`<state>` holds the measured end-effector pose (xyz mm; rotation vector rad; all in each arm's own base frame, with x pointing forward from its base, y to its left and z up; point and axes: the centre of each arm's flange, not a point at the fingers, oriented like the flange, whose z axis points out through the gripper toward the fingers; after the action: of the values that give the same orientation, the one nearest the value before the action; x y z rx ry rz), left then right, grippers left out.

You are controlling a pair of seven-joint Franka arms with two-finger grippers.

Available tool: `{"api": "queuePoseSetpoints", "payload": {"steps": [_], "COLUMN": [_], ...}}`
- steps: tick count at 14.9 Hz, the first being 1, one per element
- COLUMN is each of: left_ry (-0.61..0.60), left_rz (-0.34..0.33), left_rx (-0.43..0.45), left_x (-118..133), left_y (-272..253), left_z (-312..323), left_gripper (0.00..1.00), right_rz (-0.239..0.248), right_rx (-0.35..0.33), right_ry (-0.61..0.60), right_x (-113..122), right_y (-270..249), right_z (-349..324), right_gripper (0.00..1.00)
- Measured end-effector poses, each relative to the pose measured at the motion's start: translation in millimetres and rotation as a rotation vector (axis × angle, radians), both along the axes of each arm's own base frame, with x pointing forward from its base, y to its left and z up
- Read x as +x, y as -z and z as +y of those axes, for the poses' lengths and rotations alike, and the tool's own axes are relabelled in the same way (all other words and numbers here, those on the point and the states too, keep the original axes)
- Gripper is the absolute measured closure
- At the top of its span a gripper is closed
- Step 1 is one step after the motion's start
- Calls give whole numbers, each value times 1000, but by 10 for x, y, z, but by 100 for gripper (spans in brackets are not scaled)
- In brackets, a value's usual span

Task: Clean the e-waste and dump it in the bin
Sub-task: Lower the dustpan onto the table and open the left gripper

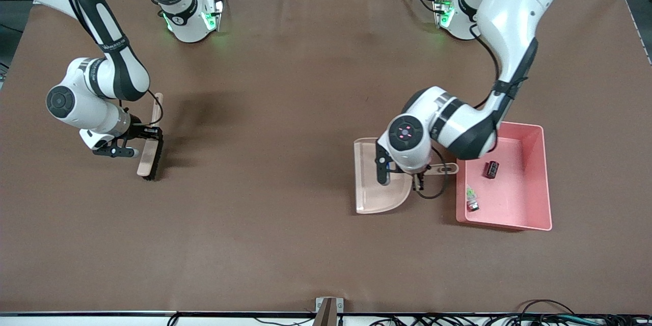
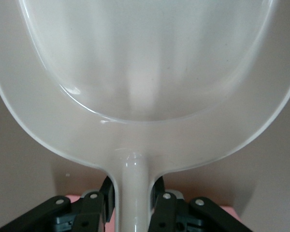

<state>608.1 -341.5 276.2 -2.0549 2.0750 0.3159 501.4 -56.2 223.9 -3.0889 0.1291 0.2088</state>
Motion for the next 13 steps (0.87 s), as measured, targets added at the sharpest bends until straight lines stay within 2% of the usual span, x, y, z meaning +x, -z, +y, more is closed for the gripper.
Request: {"api": "queuePoseSetpoints", "payload": {"steps": [4, 9, 13], "left_ry": [6, 101, 121], "left_rz": [-47, -106, -102], "left_rx": [-33, 41, 29], "left_x": [-2, -238, -211], "left_y": [37, 317, 518], "left_z": [-138, -354, -136], "left_gripper": [67, 67, 67], "right_rz": [3, 6, 6], "right_rx": [1, 2, 2], "right_ry": [0, -2, -2], "right_x": [-17, -29, -32], "right_y": [14, 26, 30], "right_z": [-15, -6, -5], "right_gripper": [60, 60, 59]}}
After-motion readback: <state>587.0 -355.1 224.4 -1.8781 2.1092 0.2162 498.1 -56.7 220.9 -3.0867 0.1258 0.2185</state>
